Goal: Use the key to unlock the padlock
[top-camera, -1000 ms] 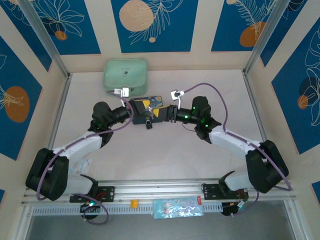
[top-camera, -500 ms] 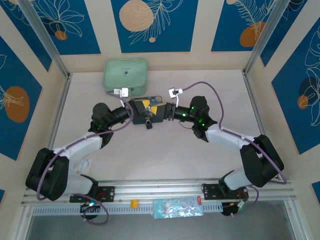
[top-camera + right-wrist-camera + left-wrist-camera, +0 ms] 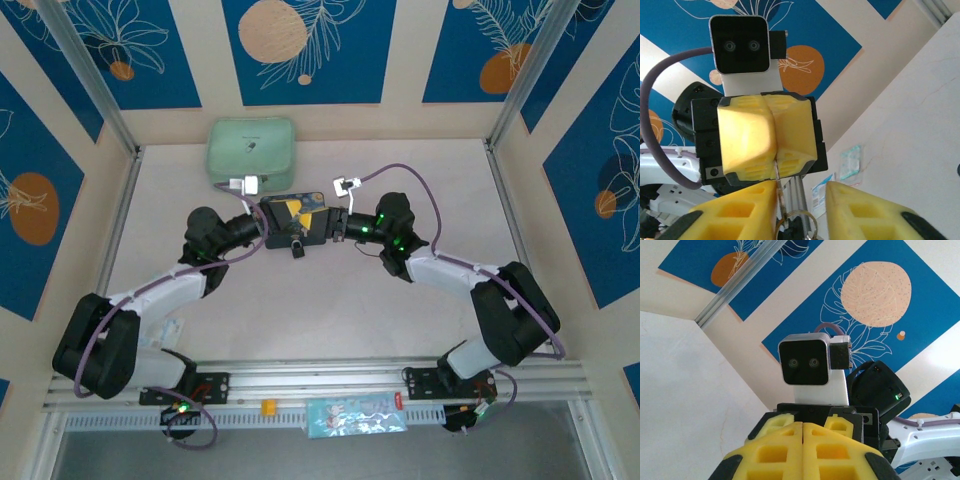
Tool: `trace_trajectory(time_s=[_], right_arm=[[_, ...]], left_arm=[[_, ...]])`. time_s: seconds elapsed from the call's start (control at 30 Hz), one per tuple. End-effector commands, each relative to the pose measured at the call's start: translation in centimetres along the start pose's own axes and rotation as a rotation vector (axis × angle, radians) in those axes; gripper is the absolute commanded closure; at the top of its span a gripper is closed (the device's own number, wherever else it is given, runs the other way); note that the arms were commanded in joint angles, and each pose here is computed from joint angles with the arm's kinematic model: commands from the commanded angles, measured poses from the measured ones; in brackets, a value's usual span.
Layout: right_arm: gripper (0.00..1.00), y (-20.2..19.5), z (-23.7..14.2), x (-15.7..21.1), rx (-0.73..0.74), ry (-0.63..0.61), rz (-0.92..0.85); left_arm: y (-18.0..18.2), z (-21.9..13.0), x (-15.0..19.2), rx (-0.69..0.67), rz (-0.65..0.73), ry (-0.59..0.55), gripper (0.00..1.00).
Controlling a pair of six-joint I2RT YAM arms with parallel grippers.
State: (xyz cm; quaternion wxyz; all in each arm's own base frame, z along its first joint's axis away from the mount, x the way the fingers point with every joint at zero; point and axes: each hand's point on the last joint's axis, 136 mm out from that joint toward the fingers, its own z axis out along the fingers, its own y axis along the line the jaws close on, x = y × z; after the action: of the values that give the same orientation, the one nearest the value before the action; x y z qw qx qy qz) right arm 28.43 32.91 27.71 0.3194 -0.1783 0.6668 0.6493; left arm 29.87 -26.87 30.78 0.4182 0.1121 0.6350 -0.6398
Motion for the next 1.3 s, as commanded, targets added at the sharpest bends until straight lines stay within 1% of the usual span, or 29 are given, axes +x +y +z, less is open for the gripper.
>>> trace_trajectory(time_s=[0.0,0.07,0.17,0.23,0.27,0.3,0.33,0.37,0.4,0.43,0.5,0.6,0.67,0.7,0.77,0.87,0.97,1.0,1.2,1.27], right_arm=[[0.76,1.0,0.4,-0.7,-0.034,-0.005,-0.026],[0.84,1.1,0.4,-0.7,-0.038,-0.003,-0.029],[0.99,1.2,0.4,-0.7,-0.043,0.0,-0.035],[1.0,1.1,0.3,-0.7,-0.038,-0.001,-0.038],[1.0,1.0,0.2,-0.7,-0.032,-0.002,-0.039],[1.0,0.8,0.1,-0.7,-0.022,-0.002,-0.04],[1.0,0.7,0.0,-0.7,-0.013,-0.002,-0.04],[1.0,0.6,-0.2,-0.7,-0.006,-0.001,-0.04],[1.0,0.4,-0.4,-0.6,0.004,0.003,-0.041],[1.0,0.4,-0.5,-0.5,0.014,0.006,-0.045],[1.0,0.3,-0.9,-0.3,0.036,0.014,-0.056],[1.0,0.3,-1.4,-0.1,0.07,0.023,-0.075],[1.0,0.2,-1.7,0.0,0.097,0.026,-0.088],[1.0,0.0,-1.9,0.1,0.115,0.029,-0.094],[1.0,-0.6,-2.3,0.3,0.169,0.032,-0.102],[1.0,-2.0,-3.0,0.6,0.287,0.05,-0.11],[1.0,-3.7,-3.9,0.9,0.392,0.07,-0.09],[1.0,-4.2,-4.2,1.1,0.422,0.078,-0.08],[1.0,-6.7,-6.0,2.7,0.554,0.097,-0.011],[1.0,-7.1,-6.5,3.2,0.572,0.09,0.004]], left_arm=[[-0.7,0.1,-0.1,0.028,0.02,-0.016,1.0],[-0.7,0.1,-0.1,0.027,0.018,-0.018,1.0],[-0.6,0.1,-0.1,0.026,0.013,-0.02,1.0],[-0.4,-0.1,-0.2,0.014,0.006,-0.033,1.0],[-0.3,-0.2,-0.3,0.005,0.003,-0.043,0.96],[-0.1,-0.3,-0.5,-0.008,0.001,-0.057,0.79],[0.2,-0.6,-0.7,-0.028,-0.001,-0.072,0.55],[0.6,-0.9,-1.0,-0.05,-0.003,-0.086,0.36],[1.1,-1.5,-1.6,-0.085,-0.008,-0.111,0.14],[2.0,-2.1,-1.9,-0.128,-0.017,-0.135,0.0],[3.3,-3.6,-2.7,-0.207,-0.027,-0.182,0.0],[6.3,-6.1,-2.7,-0.39,-0.07,-0.223,0.0],[8.0,-7.7,-1.9,-0.526,-0.069,-0.217,0.0],[8.9,-8.6,-1.2,-0.596,-0.065,-0.194,0.0],[9.8,-9.6,-0.1,-0.67,-0.051,-0.155,0.0],[11.0,-10.7,2.1,-0.742,-0.079,-0.094,0.0],[12.2,-10.8,4.9,-0.797,-0.109,-0.015,0.07],[12.6,-10.7,5.8,-0.812,-0.116,0.013,0.07],[13.8,-8.5,9.8,-0.817,-0.113,0.136,0.13],[14.2,-7.6,10.8,-0.812,-0.116,0.164,0.15]])
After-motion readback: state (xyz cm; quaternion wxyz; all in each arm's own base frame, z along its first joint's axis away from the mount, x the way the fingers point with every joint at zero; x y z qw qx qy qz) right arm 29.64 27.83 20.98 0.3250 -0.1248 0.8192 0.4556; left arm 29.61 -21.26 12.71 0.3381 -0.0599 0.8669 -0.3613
